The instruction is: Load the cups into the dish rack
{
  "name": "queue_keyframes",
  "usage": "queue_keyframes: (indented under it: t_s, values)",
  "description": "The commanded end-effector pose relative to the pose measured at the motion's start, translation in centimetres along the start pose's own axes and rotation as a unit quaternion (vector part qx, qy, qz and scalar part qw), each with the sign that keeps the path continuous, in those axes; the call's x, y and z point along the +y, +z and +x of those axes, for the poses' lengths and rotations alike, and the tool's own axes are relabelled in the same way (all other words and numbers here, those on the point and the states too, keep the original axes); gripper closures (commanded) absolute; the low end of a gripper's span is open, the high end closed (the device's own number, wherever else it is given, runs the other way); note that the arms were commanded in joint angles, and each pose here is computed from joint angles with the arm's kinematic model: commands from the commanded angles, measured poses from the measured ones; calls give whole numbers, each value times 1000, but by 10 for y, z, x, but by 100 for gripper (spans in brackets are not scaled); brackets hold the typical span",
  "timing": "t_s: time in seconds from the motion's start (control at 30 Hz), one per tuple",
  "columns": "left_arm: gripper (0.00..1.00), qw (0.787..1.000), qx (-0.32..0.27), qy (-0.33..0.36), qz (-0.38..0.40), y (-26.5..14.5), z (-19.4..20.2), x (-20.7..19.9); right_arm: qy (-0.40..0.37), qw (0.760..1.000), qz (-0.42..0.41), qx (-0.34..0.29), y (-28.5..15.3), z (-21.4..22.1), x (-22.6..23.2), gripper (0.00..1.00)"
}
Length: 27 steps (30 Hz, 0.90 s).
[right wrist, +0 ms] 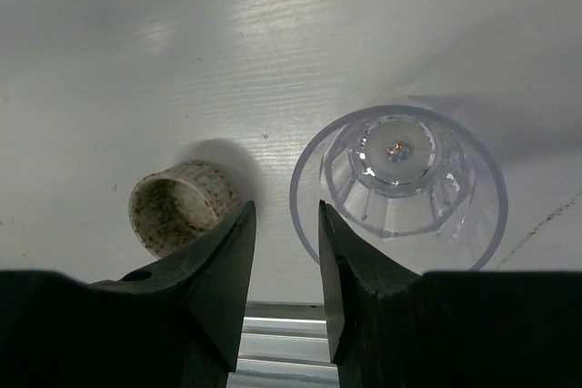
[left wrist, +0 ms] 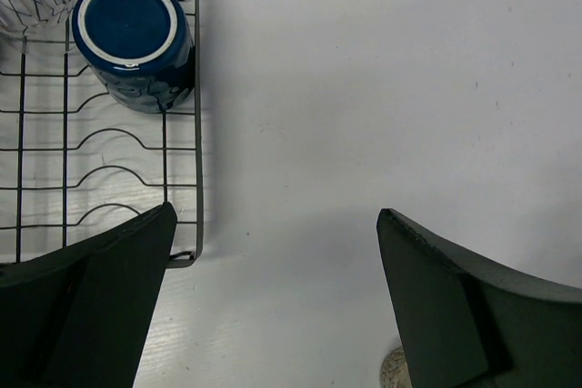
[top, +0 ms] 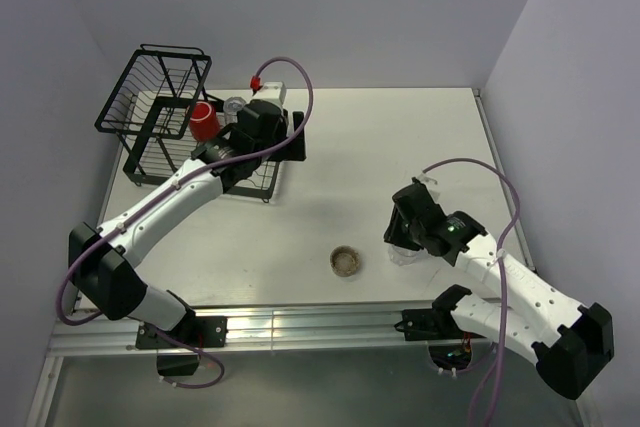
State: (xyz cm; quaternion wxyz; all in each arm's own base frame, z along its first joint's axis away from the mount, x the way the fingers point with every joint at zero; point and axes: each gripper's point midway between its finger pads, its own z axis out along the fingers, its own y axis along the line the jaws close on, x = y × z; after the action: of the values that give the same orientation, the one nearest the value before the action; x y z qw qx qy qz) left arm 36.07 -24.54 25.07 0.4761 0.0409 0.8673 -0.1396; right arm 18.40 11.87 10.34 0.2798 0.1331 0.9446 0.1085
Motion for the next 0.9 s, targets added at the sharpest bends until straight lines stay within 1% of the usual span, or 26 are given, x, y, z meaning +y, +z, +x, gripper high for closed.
queue_keyframes:
  t_s: [0.0, 0.17, 0.3, 0.37, 0.4, 0.43, 0.47, 0.57, 0.67, 0.7, 0.77, 0.8, 0.87]
  values:
    - [1, 999, -31, -13, 11, -11, -16, -3, 12, 1000, 4, -22, 10, -5, 1, 58]
    - [1, 1000, -22, -12, 9, -7, -9, -3, 8, 1000, 14, -4, 25, 4, 0, 59]
    - [1, 1000, -19, -16, 14, -5, -5, -4, 4, 1000, 15, -4, 30, 0, 4, 59]
    - [1, 1000, -19, -18, 14, -5, -3, -4, -1, 1000, 21, -7, 31, -3, 4, 67]
    - [1, 1000, -18, -18, 14, -6, -3, -4, -1, 1000, 23, -10, 31, -6, 6, 76]
    - [1, 1000, -19, -19, 14, -7, -3, -4, -2, 1000, 25, -11, 32, -6, 5, 93]
    - [1, 999, -21, -21, 16, -9, -4, -4, -3, 1000, 28, -12, 33, -8, 5, 99]
    - [1, 999, -27, -27, 23, -13, -6, -5, -11, 999, 27, -19, 31, -15, 10, 100]
    - [1, 998, -31, -39, 49, -19, -8, -14, -19, 999, 19, -38, 22, -38, 20, 100]
    - [1, 997, -35, -43, 56, -21, -11, -16, -12, 998, 3, -54, 13, -57, 31, 100]
    - [1, 995, -43, -52, 79, -27, -18, -23, -20, 997, -16, -68, 3, -77, 44, 100]
    - [1, 994, -46, -57, 84, -28, -21, -23, -11, 996, -45, -82, -11, -98, 58, 100]
    - [1, 989, -50, -67, 121, -36, -29, -32, -17, 991, -85, -98, -27, -124, 80, 100]
